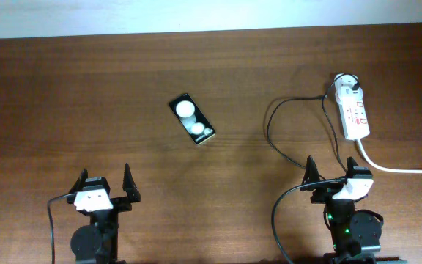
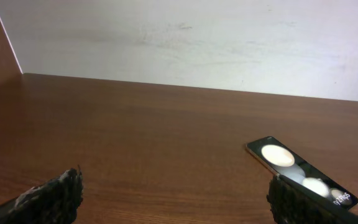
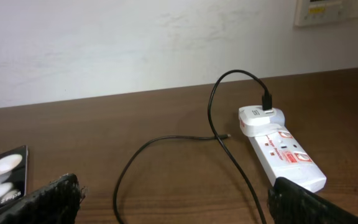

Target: Plug charger to phone and switch on socket

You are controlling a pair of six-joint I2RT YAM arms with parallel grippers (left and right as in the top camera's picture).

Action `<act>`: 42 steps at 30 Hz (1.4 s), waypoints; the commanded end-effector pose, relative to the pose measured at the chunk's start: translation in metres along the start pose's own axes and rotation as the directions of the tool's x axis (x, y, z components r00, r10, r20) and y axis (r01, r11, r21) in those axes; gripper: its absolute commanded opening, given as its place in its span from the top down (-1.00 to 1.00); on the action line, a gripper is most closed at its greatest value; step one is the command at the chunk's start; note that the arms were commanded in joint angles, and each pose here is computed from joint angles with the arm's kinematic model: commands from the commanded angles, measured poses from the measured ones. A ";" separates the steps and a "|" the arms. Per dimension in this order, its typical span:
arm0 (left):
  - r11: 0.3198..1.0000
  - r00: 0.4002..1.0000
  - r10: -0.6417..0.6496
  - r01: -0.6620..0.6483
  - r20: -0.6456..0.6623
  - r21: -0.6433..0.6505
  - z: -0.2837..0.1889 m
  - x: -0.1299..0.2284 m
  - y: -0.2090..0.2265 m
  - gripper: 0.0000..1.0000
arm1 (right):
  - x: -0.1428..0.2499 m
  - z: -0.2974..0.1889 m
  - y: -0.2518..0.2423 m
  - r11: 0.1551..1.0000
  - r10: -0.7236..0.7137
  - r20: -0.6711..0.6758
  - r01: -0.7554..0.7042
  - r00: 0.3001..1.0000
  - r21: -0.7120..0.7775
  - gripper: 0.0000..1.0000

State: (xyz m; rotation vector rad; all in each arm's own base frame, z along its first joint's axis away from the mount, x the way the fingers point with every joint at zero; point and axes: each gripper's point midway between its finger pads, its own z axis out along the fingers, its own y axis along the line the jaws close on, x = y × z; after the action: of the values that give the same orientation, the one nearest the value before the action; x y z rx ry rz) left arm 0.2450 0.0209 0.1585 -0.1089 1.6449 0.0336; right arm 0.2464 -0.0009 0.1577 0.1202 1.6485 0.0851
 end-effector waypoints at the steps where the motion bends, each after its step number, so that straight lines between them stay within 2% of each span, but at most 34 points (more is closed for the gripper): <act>1: 1.000 1.000 0.017 -0.017 -0.003 0.015 0.000 0.003 -0.003 -0.98 | 0.007 0.001 -0.001 1.000 -0.001 -0.021 0.001 1.000 0.002 -0.98; 18: 1.000 1.000 0.016 -0.016 -0.004 0.015 0.000 0.003 -0.003 -0.98 | 0.007 0.001 -0.001 1.000 -0.001 -0.021 0.001 1.000 0.002 -0.97; 21: 0.993 1.000 0.016 -0.018 0.019 0.119 -0.001 -0.004 -0.021 -0.98 | 0.007 0.001 -0.001 1.000 -0.001 -0.020 0.001 1.000 0.002 -0.97; 26: 0.989 1.000 0.015 -0.016 0.006 0.145 -0.012 -0.027 -0.026 -0.98 | 0.007 0.001 -0.001 1.000 -0.001 -0.021 0.001 1.000 0.002 -0.97; 34: 0.989 0.997 -0.013 0.024 -0.077 0.148 -0.032 -0.066 -0.029 -0.97 | 0.007 0.001 -0.001 1.000 -0.001 -0.021 0.001 1.000 0.002 -0.97; 39: 0.988 0.986 -0.042 0.065 -0.164 0.137 -0.017 -0.082 -0.030 -0.98 | 0.007 0.001 -0.001 1.000 -0.001 -0.021 0.001 1.000 0.002 -0.98; 42: 0.988 0.961 -0.041 0.080 -0.272 0.132 0.003 -0.087 -0.032 -0.98 | 0.007 0.001 -0.001 1.000 -0.001 -0.020 0.001 1.000 0.002 -0.98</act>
State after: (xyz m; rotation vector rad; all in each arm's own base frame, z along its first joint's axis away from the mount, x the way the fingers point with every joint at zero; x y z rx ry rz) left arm 0.2423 -0.0027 0.2334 -0.0541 1.8479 -0.1144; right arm 0.2469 -0.0002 0.1549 0.1166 1.6606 0.0869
